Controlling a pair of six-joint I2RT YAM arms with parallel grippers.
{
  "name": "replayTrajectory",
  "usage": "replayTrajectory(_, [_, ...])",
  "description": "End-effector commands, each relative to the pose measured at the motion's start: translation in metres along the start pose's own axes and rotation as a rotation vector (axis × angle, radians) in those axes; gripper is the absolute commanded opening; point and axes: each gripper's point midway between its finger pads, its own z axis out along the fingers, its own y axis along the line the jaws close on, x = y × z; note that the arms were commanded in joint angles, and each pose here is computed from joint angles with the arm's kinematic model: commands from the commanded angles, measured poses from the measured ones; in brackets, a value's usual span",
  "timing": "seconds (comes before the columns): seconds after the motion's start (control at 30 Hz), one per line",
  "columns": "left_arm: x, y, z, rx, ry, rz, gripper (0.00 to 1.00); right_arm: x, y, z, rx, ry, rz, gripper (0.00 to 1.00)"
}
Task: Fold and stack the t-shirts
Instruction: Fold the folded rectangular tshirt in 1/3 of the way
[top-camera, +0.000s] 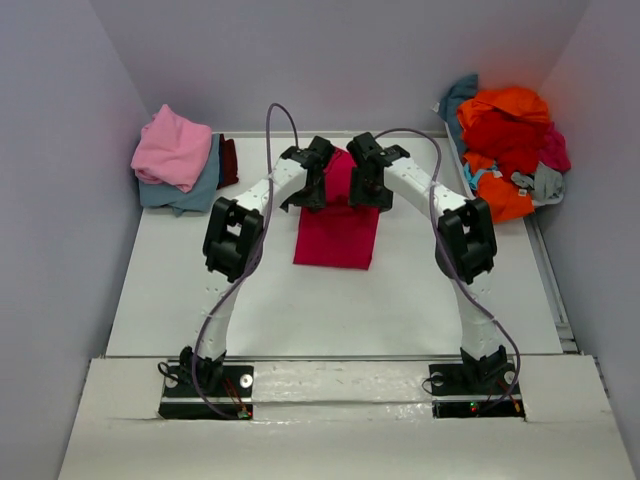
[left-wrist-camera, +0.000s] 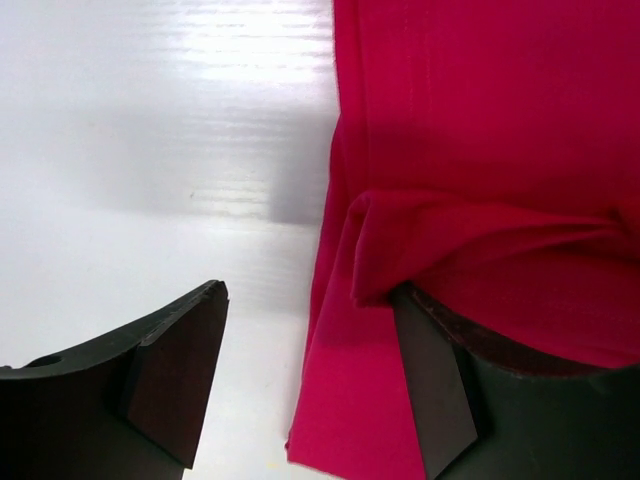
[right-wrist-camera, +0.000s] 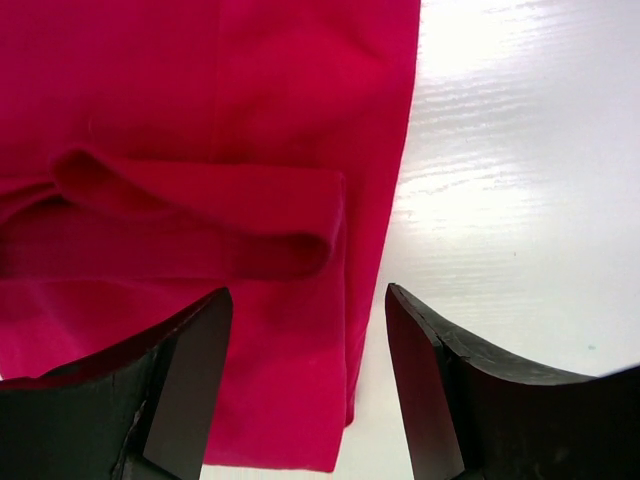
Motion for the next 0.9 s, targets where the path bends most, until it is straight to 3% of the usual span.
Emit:
replayTrajectory(0.0, [-0.02, 0.019, -0.061, 0.025, -0.109, -0.052, 0.79, -0.018, -0.003, -0.046, -0.051, -0.06, 0.036, 0.68])
replayTrajectory(0.27, [-0.007, 0.026, -0.085, 0.05, -0.1, -0.038, 0.79, -0.01, -0.002, -0.057, -0.081, -0.043, 0.057, 0.66])
replayTrajectory(0.5, [0.017, 0.027, -0.061, 0.029, -0.029, -0.01, 0.78, -0.002, 0.002, -0.05, -0.093, 0.002, 0.05, 0.64])
replayTrajectory(0.87, [0.083, 0.036, -0.052, 0.064, 0.093, 0.025, 0.78, 0.073, 0.0, -0.039, -0.104, 0.189, 0.027, 0.61])
